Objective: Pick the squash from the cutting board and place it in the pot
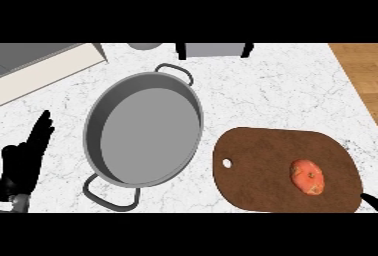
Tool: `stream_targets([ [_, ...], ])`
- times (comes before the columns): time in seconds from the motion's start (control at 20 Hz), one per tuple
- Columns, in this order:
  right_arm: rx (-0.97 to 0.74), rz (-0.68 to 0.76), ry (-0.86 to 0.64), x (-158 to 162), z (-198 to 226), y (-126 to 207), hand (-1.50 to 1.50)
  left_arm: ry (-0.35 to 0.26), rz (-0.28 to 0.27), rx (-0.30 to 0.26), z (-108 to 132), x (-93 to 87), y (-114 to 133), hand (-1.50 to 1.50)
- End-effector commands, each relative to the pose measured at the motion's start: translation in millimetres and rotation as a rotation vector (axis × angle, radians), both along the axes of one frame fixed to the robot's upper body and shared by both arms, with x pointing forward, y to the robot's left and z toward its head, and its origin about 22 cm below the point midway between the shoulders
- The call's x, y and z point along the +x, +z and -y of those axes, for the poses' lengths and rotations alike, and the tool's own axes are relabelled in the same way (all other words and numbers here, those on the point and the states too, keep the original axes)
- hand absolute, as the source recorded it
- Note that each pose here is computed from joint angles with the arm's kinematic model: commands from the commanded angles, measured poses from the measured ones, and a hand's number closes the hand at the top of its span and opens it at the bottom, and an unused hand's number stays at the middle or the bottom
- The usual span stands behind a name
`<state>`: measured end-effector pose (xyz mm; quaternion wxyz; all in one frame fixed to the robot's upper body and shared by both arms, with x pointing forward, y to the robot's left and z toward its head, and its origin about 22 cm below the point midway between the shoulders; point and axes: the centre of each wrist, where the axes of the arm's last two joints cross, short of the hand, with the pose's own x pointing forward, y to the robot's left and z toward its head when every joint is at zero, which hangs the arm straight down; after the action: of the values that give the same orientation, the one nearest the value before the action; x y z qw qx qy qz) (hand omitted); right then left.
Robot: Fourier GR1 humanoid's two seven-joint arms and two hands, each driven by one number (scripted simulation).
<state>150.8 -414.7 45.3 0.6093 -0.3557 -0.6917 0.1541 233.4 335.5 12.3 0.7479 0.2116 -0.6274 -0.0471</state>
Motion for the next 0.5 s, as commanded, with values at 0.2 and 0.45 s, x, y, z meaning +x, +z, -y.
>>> stream_targets([
  [0.2, -0.104, -0.203, 0.044, -13, 7, 47, -1.5, -0.047, 0.011, 0.007, 6, -4.2, -1, 0.0],
  [0.45, -0.17, -0.405, 0.135, 11, -24, 73, -1.5, -0.054, 0.004, 0.014, -3, -4.0, 4, 0.0],
])
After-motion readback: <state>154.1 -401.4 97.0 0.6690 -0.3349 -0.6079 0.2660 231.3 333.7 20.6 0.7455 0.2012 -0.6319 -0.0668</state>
